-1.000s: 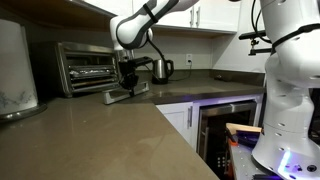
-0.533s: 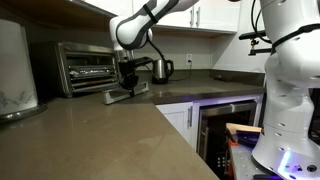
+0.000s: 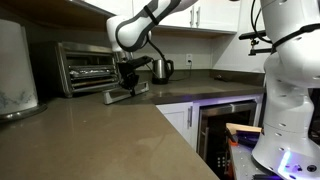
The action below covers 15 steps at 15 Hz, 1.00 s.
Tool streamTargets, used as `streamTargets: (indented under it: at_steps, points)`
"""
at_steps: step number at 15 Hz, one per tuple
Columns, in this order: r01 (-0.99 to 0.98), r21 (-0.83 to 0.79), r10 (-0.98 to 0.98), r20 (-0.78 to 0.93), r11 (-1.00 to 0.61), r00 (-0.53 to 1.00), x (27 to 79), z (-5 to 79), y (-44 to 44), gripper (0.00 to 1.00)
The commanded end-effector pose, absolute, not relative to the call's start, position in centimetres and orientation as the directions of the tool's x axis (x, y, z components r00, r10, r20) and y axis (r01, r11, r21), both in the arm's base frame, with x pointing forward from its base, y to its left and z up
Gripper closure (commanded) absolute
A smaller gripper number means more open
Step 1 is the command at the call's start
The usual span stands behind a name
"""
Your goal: Close the door of the microwave oven.
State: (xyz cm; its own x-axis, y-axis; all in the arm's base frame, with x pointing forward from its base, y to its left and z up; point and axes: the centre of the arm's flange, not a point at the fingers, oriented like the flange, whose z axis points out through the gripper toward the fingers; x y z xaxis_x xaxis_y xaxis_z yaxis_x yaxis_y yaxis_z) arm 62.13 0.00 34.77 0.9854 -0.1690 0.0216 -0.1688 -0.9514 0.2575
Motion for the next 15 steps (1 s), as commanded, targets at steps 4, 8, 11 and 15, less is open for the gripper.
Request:
streamTargets:
  at_steps: [4,8,11,15]
  points:
    - [-0.211,0.346,-0.190,0.092,-0.914,0.977,63.1,36.3,-2.0,1.00]
    - [-0.208,0.351,-0.184,0.101,-0.913,0.978,63.7,36.4,-3.2,1.00]
    - [-0.209,0.349,-0.182,0.109,-0.914,0.977,64.0,36.4,-3.5,1.00]
    - [-0.213,0.358,-0.179,0.126,-0.909,0.976,64.7,36.9,-4.5,1.00]
